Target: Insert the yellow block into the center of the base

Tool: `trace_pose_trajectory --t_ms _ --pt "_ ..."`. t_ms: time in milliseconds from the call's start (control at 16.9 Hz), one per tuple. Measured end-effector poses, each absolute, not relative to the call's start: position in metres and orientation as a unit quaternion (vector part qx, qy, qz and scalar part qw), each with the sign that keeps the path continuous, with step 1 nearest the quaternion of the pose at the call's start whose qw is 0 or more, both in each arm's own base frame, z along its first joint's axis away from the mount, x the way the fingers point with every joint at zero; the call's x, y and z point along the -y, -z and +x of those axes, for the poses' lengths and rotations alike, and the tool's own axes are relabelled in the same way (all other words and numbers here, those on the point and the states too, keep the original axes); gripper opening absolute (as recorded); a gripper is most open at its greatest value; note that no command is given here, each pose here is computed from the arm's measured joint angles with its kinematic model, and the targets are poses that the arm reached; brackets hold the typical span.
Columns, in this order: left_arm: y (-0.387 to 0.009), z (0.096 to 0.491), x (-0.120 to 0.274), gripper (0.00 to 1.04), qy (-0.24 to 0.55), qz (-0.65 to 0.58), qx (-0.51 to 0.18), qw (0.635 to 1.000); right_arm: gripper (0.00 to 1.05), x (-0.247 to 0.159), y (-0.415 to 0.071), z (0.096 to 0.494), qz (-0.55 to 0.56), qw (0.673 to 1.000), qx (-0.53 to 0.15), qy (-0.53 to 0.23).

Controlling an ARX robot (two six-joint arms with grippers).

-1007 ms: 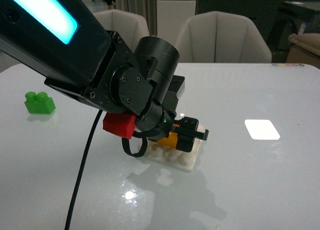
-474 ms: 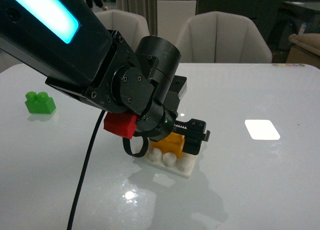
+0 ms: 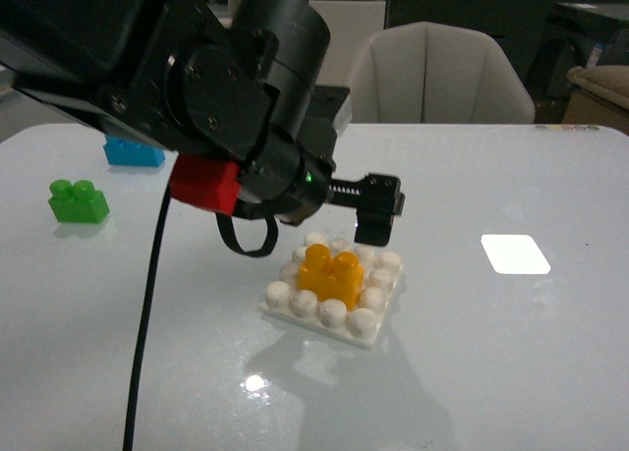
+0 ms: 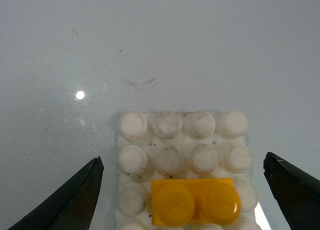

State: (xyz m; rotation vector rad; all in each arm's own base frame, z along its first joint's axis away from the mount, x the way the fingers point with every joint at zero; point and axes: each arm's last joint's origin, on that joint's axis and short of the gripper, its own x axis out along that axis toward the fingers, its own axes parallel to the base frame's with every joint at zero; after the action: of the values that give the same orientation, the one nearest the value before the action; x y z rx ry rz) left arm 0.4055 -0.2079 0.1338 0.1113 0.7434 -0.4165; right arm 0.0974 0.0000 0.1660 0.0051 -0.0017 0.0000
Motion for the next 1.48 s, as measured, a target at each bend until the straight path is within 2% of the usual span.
trace_pose_trajectory --t_ms 237,593,711,889,948,1007,1126,1244,1363,1481 --pt "-0.179 0.384 0.194 0.98 0.222 0.028 -0.304 0.926 0.98 0.0 -0.166 0.097 0.003 1.0 0.001 0.0" --pt "-0.2 0.373 0.182 0.98 0.225 0.014 -0.276 0.934 0.98 0.0 -0.166 0.097 0.003 1.0 0.001 0.0" --pt "-0.225 0.363 0.157 0.98 0.214 -0.01 -0.224 0.951 0.98 0.0 -0.166 0.097 0.003 1.0 0.001 0.0" --pt "-0.257 0.337 0.101 0.96 0.15 -0.034 -0.126 0.98 0.98 0.0 -0.166 0.097 0.003 1.0 0.001 0.0" --pt "-0.262 0.32 0.085 0.85 0.076 -0.024 -0.049 0.996 0.98 0.0 -0.166 0.097 0.003 1.0 0.001 0.0" --pt "-0.26 0.291 0.061 0.73 0.023 -0.017 -0.013 1.0 0.98 0.0 -0.166 0.097 0.003 1.0 0.001 0.0" --pt "-0.25 0.235 0.023 0.47 -0.014 -0.01 0.003 1.0 0.98 0.0 -0.166 0.097 0.003 1.0 0.001 0.0" --pt "-0.241 0.215 0.019 0.29 -0.005 -0.011 0.017 1.0 0.98 0.0 -0.166 0.097 0.003 1.0 0.001 0.0" --pt "-0.215 0.2 0.016 0.06 0.004 -0.008 -0.011 1.0 0.98 0.0 -0.166 0.097 0.003 1.0 0.001 0.0" --pt "-0.207 0.185 0.011 0.02 -0.002 -0.007 -0.004 1.0 0.98 0.0 -0.166 0.097 0.003 1.0 0.001 0.0"
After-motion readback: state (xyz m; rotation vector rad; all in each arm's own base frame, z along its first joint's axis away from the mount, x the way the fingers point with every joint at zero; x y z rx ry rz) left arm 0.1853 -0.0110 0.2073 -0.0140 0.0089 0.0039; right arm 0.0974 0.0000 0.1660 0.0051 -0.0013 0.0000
